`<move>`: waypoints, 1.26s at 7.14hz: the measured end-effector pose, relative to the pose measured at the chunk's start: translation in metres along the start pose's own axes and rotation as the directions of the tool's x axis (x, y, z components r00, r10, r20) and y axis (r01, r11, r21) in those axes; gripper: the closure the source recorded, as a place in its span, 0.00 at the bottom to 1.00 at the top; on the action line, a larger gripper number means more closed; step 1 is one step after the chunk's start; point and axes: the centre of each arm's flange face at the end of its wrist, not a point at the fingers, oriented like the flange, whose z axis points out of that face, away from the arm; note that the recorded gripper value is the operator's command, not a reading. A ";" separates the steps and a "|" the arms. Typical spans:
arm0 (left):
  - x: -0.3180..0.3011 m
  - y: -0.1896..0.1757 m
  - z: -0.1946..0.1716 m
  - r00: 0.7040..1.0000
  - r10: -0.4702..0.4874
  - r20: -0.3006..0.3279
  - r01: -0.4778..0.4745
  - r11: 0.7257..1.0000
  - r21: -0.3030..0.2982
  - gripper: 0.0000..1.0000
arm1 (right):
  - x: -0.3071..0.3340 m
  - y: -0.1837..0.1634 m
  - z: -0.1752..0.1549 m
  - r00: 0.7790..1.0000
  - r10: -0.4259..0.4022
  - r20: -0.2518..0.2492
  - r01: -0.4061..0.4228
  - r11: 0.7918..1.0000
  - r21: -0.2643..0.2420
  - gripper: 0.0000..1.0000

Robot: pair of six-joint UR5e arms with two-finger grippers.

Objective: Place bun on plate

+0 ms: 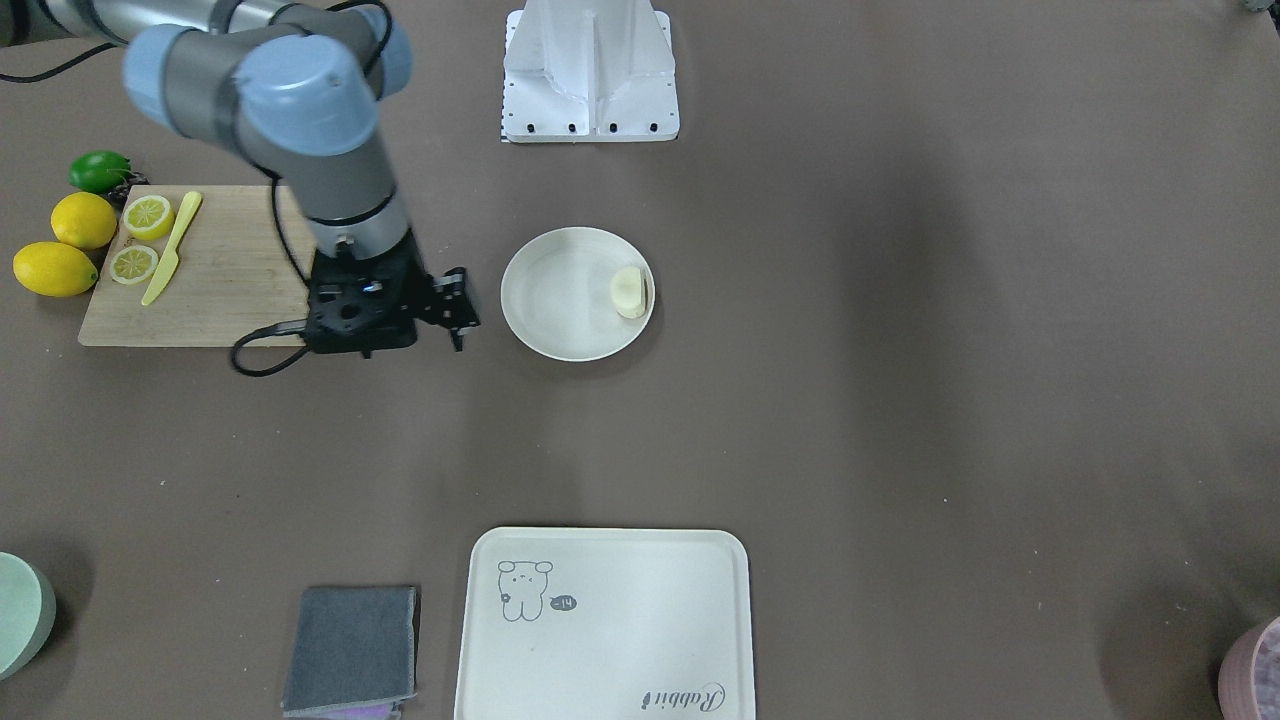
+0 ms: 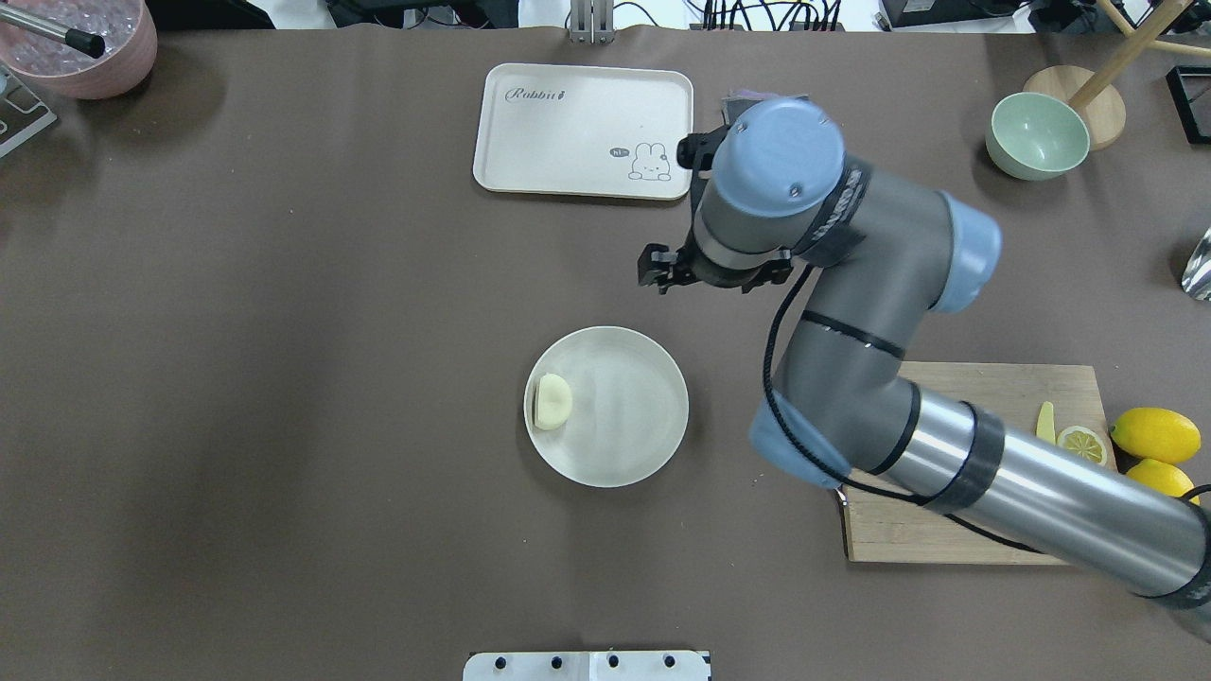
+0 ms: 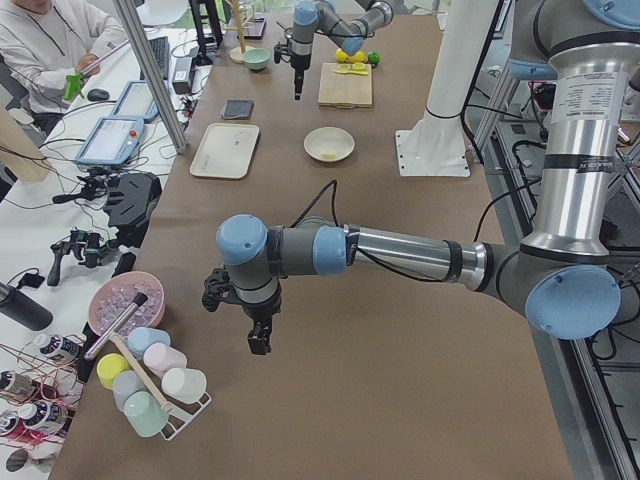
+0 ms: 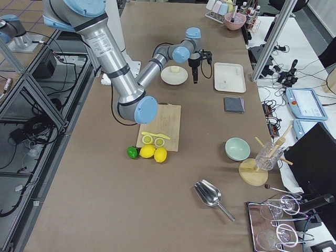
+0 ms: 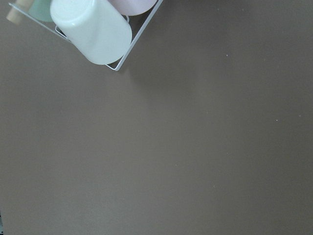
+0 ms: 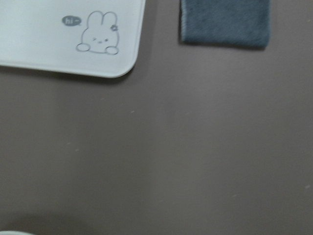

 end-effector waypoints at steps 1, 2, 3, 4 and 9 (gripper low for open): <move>0.000 0.001 0.001 1.000 0.000 -0.005 0.000 1.000 0.001 0.02 | 0.069 -0.023 -0.020 0.999 -0.037 -0.002 0.037 0.999 -0.004 0.00; 0.000 0.001 0.001 1.000 0.001 -0.007 -0.001 1.000 0.001 0.02 | 0.140 -0.039 -0.040 0.997 -0.080 -0.013 0.080 0.997 -0.008 0.00; 0.000 0.001 0.001 1.000 0.001 -0.007 -0.001 1.000 0.001 0.02 | 0.218 -0.050 -0.067 0.991 -0.129 -0.028 0.128 0.991 -0.034 0.00; 0.000 0.001 0.000 1.000 0.003 -0.007 -0.003 1.000 0.003 0.02 | 0.294 -0.050 -0.098 0.985 -0.170 -0.043 0.166 0.983 -0.080 0.00; 0.000 0.001 0.000 1.000 0.010 -0.004 -0.009 1.000 0.014 0.02 | 0.544 0.109 -0.101 0.994 -0.100 -0.044 0.083 0.954 -0.289 0.00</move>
